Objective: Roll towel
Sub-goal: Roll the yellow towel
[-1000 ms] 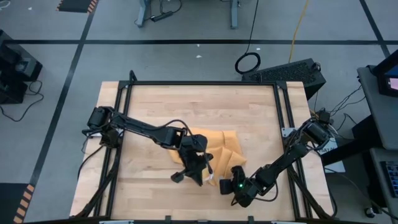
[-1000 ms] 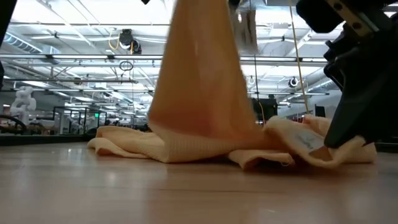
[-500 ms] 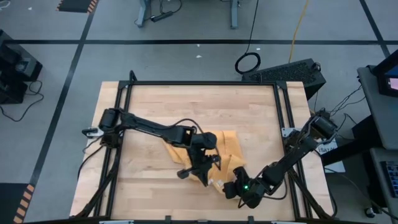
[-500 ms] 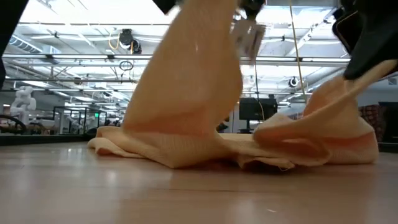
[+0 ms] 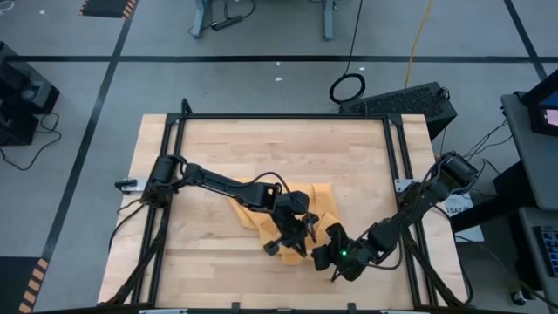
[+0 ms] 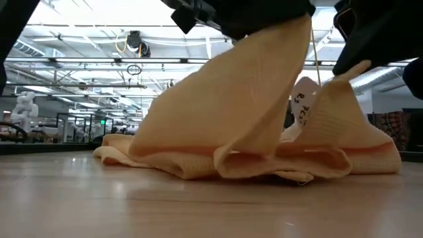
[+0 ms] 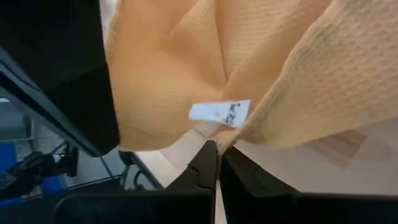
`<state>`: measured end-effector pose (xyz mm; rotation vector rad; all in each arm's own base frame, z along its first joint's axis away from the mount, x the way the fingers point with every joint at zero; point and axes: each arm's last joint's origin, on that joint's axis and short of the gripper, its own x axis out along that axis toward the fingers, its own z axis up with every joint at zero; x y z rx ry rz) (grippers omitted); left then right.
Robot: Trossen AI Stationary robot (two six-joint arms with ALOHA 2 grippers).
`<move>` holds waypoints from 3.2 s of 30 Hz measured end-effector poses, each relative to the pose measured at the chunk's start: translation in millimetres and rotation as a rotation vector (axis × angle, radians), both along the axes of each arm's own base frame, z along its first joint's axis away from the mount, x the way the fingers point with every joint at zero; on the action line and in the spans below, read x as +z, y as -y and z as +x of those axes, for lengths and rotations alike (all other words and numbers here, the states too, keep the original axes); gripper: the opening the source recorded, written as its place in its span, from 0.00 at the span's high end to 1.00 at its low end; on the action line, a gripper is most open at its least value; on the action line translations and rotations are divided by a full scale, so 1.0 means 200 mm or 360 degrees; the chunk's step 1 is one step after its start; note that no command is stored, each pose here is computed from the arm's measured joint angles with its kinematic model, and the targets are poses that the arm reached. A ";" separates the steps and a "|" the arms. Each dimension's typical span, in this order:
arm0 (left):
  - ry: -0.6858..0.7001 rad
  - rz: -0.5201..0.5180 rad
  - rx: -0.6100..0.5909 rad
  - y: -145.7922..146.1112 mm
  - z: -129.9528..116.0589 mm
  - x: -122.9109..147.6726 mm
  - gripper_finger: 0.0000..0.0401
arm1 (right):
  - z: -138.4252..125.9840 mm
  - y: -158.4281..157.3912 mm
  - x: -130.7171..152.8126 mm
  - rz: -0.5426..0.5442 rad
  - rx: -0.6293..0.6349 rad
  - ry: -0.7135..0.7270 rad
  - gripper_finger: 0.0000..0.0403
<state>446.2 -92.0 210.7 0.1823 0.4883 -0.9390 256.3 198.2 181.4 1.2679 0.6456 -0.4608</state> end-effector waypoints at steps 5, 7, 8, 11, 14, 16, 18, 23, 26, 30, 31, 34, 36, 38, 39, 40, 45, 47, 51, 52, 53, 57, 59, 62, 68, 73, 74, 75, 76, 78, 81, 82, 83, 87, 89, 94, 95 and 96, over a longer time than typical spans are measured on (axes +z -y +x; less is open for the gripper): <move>-0.0033 0.0000 0.0081 -0.01 0.01 0.00 0.91 | 0.01 0.02 0.00 -0.0060 0.0027 -0.0010 1.00; -0.0068 -0.0027 0.0102 -0.01 0.00 0.00 0.91 | 0.01 0.02 0.00 -0.0087 0.0047 -0.0013 1.00; -0.0084 -0.0040 0.0106 -0.01 0.00 0.00 0.89 | 0.01 0.02 0.00 -0.0093 0.0052 -0.0012 1.00; -0.0168 -0.0096 0.0148 -0.01 0.00 0.00 0.81 | 0.01 0.02 0.00 -0.0097 0.0056 -0.0012 1.00; -0.0230 -0.0152 0.0194 -0.01 -0.01 0.03 0.68 | 0.01 0.02 0.00 -0.0096 0.0056 -0.0012 1.00; -0.0267 -0.0187 0.0227 -0.02 -0.02 0.07 0.59 | 0.01 0.02 0.00 -0.0096 0.0056 -0.0011 1.00; -0.0348 -0.0244 0.0297 -0.05 -0.05 0.13 0.50 | 0.01 0.02 0.00 -0.0094 0.0056 -0.0008 1.00; -0.0555 -0.0357 0.0482 -0.17 -0.15 0.30 0.38 | 0.01 0.02 0.00 -0.0107 0.0069 -0.0006 1.00; -0.0624 -0.0289 0.0512 -0.25 -0.26 0.39 0.38 | 0.01 0.02 0.00 -0.0106 0.0070 -0.0005 1.00; -0.0792 -0.0074 0.0533 -0.31 -0.42 0.43 0.40 | 0.01 0.02 0.00 -0.0100 0.0065 -0.0007 1.00; -0.0837 -0.0017 0.0523 -0.32 -0.45 0.42 0.41 | 0.01 0.02 0.00 -0.0100 0.0065 -0.0007 1.00; -0.0908 0.0075 0.0488 -0.29 -0.51 0.35 0.44 | 0.01 0.02 0.00 -0.0089 0.0057 -0.0010 1.00; -0.0949 0.0115 0.0462 -0.24 -0.54 0.28 0.44 | 0.01 0.01 0.00 -0.0079 0.0052 -0.0011 1.00; -0.0934 0.0136 0.0411 -0.18 -0.55 0.22 0.44 | 0.01 0.01 -0.01 -0.0076 0.0052 -0.0013 1.00; -0.0933 0.0146 0.0381 -0.15 -0.55 0.19 0.43 | 0.01 0.01 -0.01 -0.0070 0.0057 -0.0017 1.00; -0.0904 0.0149 0.0344 -0.11 -0.56 0.17 0.42 | 0.01 0.01 -0.01 -0.0058 0.0069 -0.0025 1.00; -0.0566 0.0190 0.0126 0.12 -0.56 0.16 0.29 | 0.00 0.01 -0.01 -0.0005 0.0122 -0.0065 1.00; -0.0349 0.0263 0.0064 0.22 -0.56 0.17 0.25 | 0.00 0.00 -0.01 0.0000 0.0126 -0.0068 1.00; -0.0022 0.0457 0.0060 0.36 -0.55 0.13 0.25 | 0.00 0.00 -0.01 0.0000 0.0135 -0.0069 1.00; -0.0011 0.0476 0.0060 0.38 -0.55 0.11 0.27 | 0.00 0.00 -0.01 0.0000 0.0135 -0.0069 1.00; -0.0011 0.0475 0.0057 0.39 -0.54 0.09 0.29 | 0.00 0.00 -0.01 -0.0001 0.0136 -0.0070 1.00; -0.0074 0.0496 0.0043 0.41 -0.50 -0.03 0.40 | 0.00 0.00 -0.01 -0.0006 0.0136 -0.0075 1.00; -0.0059 0.0547 0.0041 0.42 -0.47 -0.08 0.46 | 0.00 0.00 -0.01 -0.0007 0.0136 -0.0077 1.00; 0.0067 0.0624 -0.0060 0.44 -0.44 -0.14 0.52 | 0.00 0.00 -0.01 -0.0006 0.0135 -0.0077 1.00; 0.0196 0.0727 -0.0131 0.46 -0.40 -0.23 0.54 | 0.00 0.00 -0.01 -0.0001 0.0135 -0.0070 1.00; 0.0133 0.0760 -0.0125 0.45 -0.38 -0.33 0.54 | 0.00 0.00 -0.01 0.0000 0.0135 -0.0069 1.00; 0.0116 0.0770 -0.0121 0.44 -0.37 -0.35 0.54 | 0.00 0.00 -0.01 -0.0001 0.0135 -0.0070 1.00; 0.0098 0.0781 -0.0116 0.44 -0.37 -0.38 0.54 | 0.00 0.00 -0.01 -0.0002 0.0134 -0.0072 1.00; 0.0085 0.0801 -0.0101 0.44 -0.36 -0.39 0.54 | 0.00 0.00 -0.01 -0.0003 0.0135 -0.0072 1.00; 0.0081 0.0833 -0.0071 0.43 -0.36 -0.42 0.54 | 0.00 0.00 -0.01 -0.0004 0.0135 -0.0074 1.00; 0.0123 0.0831 -0.0070 0.44 -0.34 -0.41 0.54 | 0.00 0.00 -0.01 -0.0005 0.0135 -0.0074 1.00; 0.0147 0.0832 -0.0076 0.44 -0.33 -0.40 0.54 | 0.00 0.00 -0.01 -0.0006 0.0136 -0.0074 1.00; 0.0158 0.0833 -0.0079 0.44 -0.33 -0.39 0.54 | 0.00 0.00 -0.01 -0.0006 0.0136 -0.0074 1.00; 0.0178 0.0807 -0.0075 0.44 -0.31 -0.38 0.58 | 0.00 0.00 -0.01 -0.0008 0.0138 -0.0074 1.00; 0.0152 0.0781 -0.0067 0.43 -0.31 -0.38 0.64 | 0.00 0.00 -0.01 -0.0015 0.0144 -0.0074 1.00; 0.0022 0.0723 -0.0025 0.38 -0.32 -0.36 0.91 | 0.00 0.00 -0.01 -0.0059 0.0185 -0.0069 1.00; 0.0004 0.0707 -0.0003 0.37 -0.32 -0.34 0.95 | 0.00 0.00 -0.01 -0.0062 0.0189 -0.0067 1.00; -0.0006 0.0684 0.0025 0.36 -0.31 -0.32 0.97 | 0.00 0.00 -0.01 -0.0062 0.0191 -0.0064 1.00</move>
